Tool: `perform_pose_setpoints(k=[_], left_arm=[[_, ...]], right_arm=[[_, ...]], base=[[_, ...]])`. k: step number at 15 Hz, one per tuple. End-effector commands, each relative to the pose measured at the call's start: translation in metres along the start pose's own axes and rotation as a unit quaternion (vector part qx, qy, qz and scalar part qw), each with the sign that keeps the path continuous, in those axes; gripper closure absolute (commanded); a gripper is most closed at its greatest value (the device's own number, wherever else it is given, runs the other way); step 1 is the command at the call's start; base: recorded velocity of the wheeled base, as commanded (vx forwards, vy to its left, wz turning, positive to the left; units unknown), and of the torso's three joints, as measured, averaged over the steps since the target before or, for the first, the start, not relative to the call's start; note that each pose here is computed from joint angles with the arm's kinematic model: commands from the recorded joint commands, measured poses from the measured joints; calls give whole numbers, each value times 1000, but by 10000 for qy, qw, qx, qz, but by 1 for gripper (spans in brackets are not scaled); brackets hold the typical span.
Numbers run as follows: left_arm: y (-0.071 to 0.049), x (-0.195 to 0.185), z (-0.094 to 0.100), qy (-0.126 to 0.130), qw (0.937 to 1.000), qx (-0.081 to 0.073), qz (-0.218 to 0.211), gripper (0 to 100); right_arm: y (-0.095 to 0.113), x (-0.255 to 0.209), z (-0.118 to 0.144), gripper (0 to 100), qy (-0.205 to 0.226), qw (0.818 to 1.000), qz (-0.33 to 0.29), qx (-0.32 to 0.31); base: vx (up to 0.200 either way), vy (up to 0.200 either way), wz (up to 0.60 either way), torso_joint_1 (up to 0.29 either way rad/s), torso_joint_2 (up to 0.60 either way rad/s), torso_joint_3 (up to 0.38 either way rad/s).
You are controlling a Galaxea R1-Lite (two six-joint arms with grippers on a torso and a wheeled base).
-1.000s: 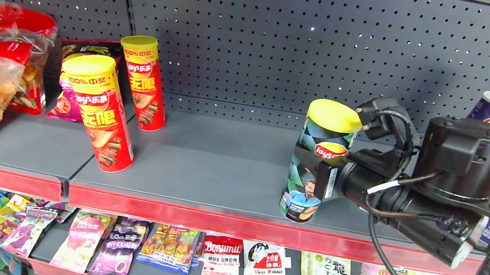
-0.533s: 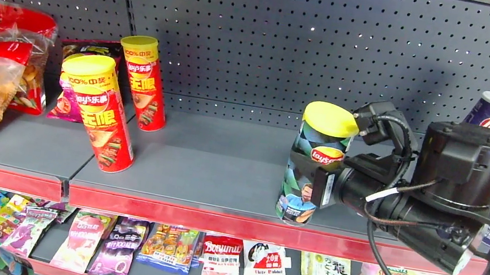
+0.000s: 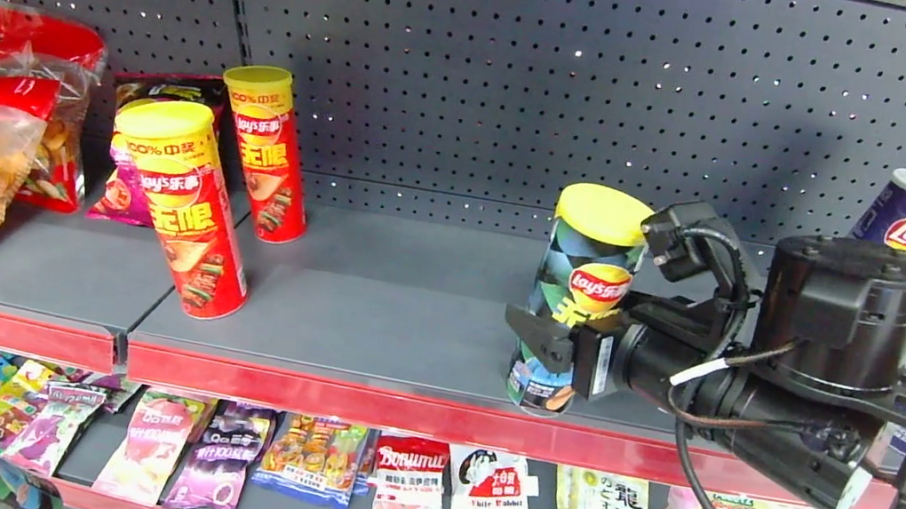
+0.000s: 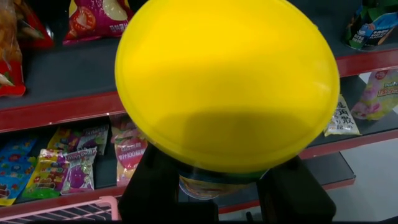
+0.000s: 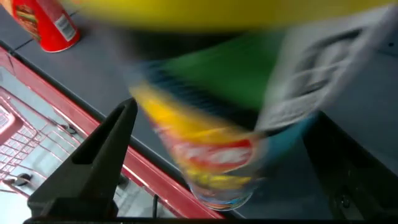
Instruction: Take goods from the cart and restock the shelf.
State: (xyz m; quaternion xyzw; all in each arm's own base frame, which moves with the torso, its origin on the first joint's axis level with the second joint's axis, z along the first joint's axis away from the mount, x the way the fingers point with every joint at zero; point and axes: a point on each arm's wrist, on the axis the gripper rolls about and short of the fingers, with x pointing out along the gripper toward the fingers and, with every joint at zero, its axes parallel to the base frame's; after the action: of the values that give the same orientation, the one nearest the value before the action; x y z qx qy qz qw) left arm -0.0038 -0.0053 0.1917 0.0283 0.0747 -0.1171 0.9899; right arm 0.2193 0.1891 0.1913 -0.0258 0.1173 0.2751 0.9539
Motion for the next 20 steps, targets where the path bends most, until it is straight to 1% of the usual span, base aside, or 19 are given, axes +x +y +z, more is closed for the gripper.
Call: perform_pose_setpoints(k=[1, 3, 5, 7, 9, 10, 11, 12, 13, 14, 15, 16, 17, 18, 19, 20], left_arm=[[0, 0, 0, 0, 10000, 1, 5, 100], [0, 1, 1, 0, 10000, 1, 5, 100], [0, 1, 1, -7, 10000, 3, 6, 100], [0, 1, 2, 0, 10000, 1, 5, 100], [1, 4, 3, 51, 10000, -3, -14, 100], [1, 4, 5, 50, 10000, -1, -29, 100], [1, 6, 8, 50, 9999, -4, -129, 100], [2, 8, 15, 54, 9996, -1, -261, 100], [2, 11, 20, 66, 9992, 0, -392, 100], [3, 13, 25, 60, 9986, 42, -523, 100], [3, 15, 27, 74, 9983, 89, -579, 100], [5, 20, 35, 92, 9974, 260, -660, 100], [6, 24, 43, 98, 9966, 360, -732, 100], [7, 28, 47, 119, 9961, 381, -781, 100], [7, 29, 48, 131, 9960, 375, -805, 100], [7, 30, 49, 144, 9954, 366, -876, 100]], right_arm=[[-2, -7, 6, 0, -150, 9999, -48, 33], [-5, -23, 8, 0, -249, 9997, -50, 49], [-8, -43, 2, 0, -263, 9996, -42, 44], [-13, -75, -10, 0, -270, 9996, -11, 18], [-21, -120, -30, 0, -399, 9991, -35, -147], [-25, -135, -37, 0, -481, 9985, -100, -260], [-36, -160, -47, 0, -660, 9963, -403, -369], [-50, -191, -59, 0, -777, 9907, -1011, -479], [-54, -216, -70, 0, -792, 9854, -1413, -525], [-54, -240, -84, 0, -685, 9819, -1693, -493], [-52, -252, -92, 0, -614, 9803, -1816, -471], [-43, -289, -110, 0, -541, 9778, -1974, -440], [-38, -310, -118, 0, -513, 9766, -2047, -424], [-35, -325, -124, 0, -440, 9732, -2227, -363], [-35, -330, -130, 0, -400, 9682, -2452, -281], [-36, -334, -138, 0, -385, 9534, -2992, -19]], base=[[0, 0, 0, 0, 0, 0], [0, 0, 0, 0, 0, 0], [0, 0, 0, 0, 0, 0], [0, 0, 0, 0, 0, 0], [0, 0, 0, 0, 0, 0], [0, 0, 0, 0, 0, 0], [0, 0, 0, 0, 0, 0], [0, 0, 0, 0, 0, 0], [0, 0, 0, 0, 0, 0], [0, 0, 0, 0, 0, 0], [0, 0, 0, 0, 0, 0], [0, 0, 0, 0, 0, 0], [0, 0, 0, 0, 0, 0], [0, 0, 0, 0, 0, 0], [0, 0, 0, 0, 0, 0], [0, 0, 0, 0, 0, 0]])
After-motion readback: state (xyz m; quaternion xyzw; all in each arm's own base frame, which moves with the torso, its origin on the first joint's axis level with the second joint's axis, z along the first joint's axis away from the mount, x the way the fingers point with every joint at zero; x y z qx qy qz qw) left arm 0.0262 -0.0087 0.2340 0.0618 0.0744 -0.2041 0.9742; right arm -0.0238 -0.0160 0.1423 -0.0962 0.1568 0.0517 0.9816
